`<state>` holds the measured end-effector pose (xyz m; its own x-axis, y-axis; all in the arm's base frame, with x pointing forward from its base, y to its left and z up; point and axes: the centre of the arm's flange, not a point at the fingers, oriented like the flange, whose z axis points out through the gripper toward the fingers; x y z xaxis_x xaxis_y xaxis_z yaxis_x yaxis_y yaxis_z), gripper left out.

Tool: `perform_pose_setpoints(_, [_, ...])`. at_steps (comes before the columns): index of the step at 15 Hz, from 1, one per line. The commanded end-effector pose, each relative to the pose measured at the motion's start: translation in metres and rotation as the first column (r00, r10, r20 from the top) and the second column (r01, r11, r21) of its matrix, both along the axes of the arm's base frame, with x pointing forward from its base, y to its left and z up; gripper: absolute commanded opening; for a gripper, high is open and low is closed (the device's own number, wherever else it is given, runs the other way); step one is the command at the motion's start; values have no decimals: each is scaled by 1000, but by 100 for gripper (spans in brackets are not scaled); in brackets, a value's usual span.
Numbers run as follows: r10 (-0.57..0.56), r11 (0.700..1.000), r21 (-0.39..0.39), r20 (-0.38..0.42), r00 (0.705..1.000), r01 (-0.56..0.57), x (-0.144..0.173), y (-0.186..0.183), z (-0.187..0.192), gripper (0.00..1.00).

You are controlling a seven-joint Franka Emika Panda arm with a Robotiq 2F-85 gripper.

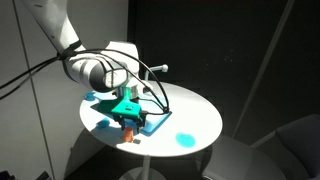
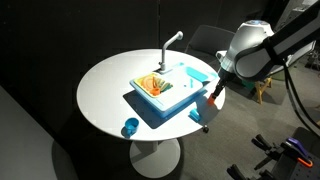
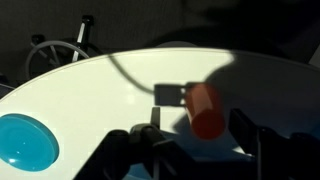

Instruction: Remove the orange cup from the sink and place it on the table without changing its upside down position

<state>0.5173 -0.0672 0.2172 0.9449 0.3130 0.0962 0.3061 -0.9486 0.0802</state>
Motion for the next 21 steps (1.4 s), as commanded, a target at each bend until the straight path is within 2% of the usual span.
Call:
perform_pose_setpoints(1, [30, 999, -16, 18, 999, -30, 7, -6, 0, 100])
perform_pose_setpoints(7, [29, 999, -20, 22, 999, -29, 7, 1, 13, 100])
perform_pose_setpoints(13, [39, 999, -5, 38, 999, -39, 8, 23, 38, 100])
perform_pose_setpoints(21, [-39, 999, 2, -3, 999, 39, 6, 49, 73, 100])
